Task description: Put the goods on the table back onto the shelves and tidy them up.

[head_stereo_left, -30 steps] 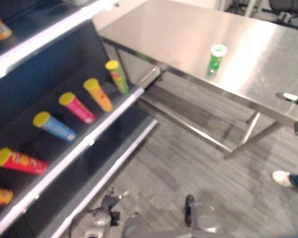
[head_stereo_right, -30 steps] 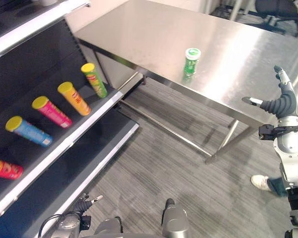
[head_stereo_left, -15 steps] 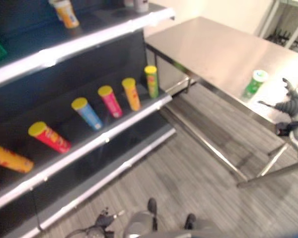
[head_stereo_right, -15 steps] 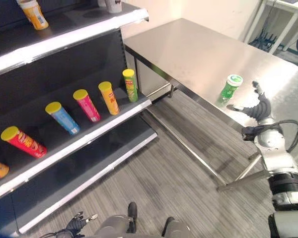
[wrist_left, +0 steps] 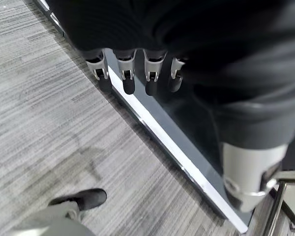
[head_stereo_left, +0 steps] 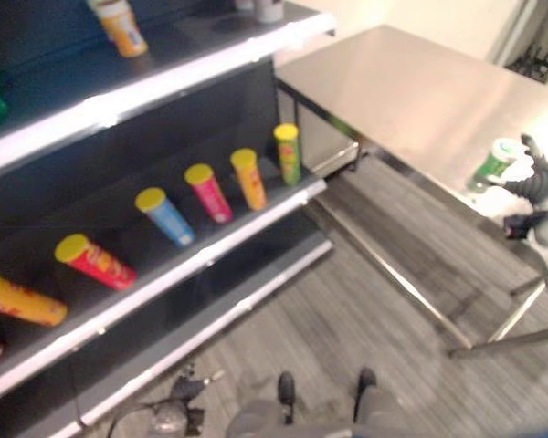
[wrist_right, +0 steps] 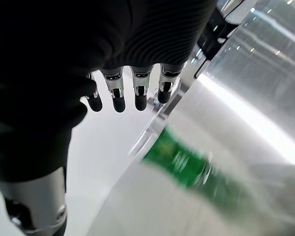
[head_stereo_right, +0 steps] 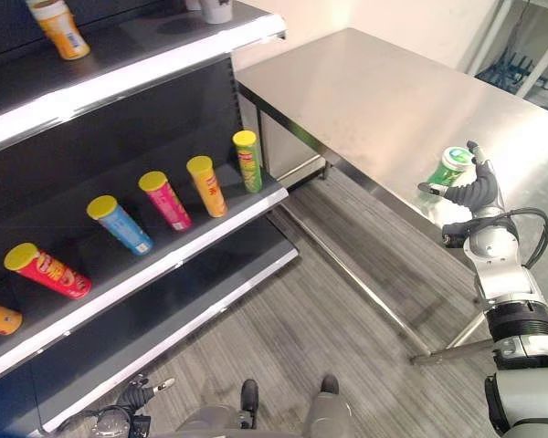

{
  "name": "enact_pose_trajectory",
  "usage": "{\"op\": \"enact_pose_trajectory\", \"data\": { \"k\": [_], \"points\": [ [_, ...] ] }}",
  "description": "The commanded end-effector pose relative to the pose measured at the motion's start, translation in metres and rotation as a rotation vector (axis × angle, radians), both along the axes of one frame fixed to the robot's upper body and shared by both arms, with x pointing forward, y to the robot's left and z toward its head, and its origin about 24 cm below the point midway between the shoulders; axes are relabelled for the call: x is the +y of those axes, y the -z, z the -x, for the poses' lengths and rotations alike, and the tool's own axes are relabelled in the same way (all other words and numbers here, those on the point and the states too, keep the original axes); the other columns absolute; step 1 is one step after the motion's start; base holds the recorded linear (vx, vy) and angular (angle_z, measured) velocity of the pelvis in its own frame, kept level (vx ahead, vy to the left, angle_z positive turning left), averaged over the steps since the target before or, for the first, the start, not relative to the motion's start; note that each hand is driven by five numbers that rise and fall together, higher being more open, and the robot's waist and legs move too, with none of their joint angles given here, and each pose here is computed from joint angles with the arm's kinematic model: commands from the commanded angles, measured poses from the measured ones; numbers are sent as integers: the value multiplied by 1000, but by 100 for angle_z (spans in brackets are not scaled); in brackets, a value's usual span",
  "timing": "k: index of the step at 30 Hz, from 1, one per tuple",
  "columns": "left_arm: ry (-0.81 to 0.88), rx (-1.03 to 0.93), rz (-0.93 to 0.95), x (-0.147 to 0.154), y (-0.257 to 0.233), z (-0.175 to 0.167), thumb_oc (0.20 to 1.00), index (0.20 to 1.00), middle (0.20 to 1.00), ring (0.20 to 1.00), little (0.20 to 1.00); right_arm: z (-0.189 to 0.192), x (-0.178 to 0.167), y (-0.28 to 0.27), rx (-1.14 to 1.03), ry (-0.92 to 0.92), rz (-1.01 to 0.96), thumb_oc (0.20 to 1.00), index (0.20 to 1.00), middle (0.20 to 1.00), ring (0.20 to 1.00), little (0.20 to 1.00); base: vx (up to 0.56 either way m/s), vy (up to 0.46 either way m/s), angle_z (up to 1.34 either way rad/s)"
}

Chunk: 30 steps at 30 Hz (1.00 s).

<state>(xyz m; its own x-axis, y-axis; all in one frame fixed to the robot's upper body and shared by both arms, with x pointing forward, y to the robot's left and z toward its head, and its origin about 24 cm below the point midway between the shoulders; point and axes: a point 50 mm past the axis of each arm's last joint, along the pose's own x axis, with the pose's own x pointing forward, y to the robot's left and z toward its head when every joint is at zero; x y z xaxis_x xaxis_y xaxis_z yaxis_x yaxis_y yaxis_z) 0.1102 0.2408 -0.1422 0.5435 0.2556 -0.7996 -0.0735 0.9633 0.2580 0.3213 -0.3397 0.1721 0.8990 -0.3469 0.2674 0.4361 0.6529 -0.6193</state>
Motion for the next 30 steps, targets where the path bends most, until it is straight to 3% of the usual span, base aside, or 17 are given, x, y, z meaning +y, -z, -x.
{"op": "enact_pose_trajectory", "data": {
  "k": [1,9,15,30],
  "points": [
    [8,-95,-41,10,-13,-17,1000,1000,1000,1000,1000,7,5,-65,-239,-11,151,1000,1000,1000,1000,1000,153,-112,-15],
    [47,-129,-30,7,-17,-29,1000,1000,1000,1000,1000,35,4,-52,-195,-114,133,1000,1000,1000,1000,1000,242,-241,10],
    [100,-151,-20,-3,-20,-38,1000,1000,1000,1000,1000,28,2,-34,-80,-104,157,1000,1000,1000,1000,1000,103,-101,47],
    [112,-127,-32,-3,-17,-33,1000,1000,1000,1000,1000,16,5,-27,-74,-96,83,1000,1000,1000,1000,1000,14,7,12]
  ]
}}
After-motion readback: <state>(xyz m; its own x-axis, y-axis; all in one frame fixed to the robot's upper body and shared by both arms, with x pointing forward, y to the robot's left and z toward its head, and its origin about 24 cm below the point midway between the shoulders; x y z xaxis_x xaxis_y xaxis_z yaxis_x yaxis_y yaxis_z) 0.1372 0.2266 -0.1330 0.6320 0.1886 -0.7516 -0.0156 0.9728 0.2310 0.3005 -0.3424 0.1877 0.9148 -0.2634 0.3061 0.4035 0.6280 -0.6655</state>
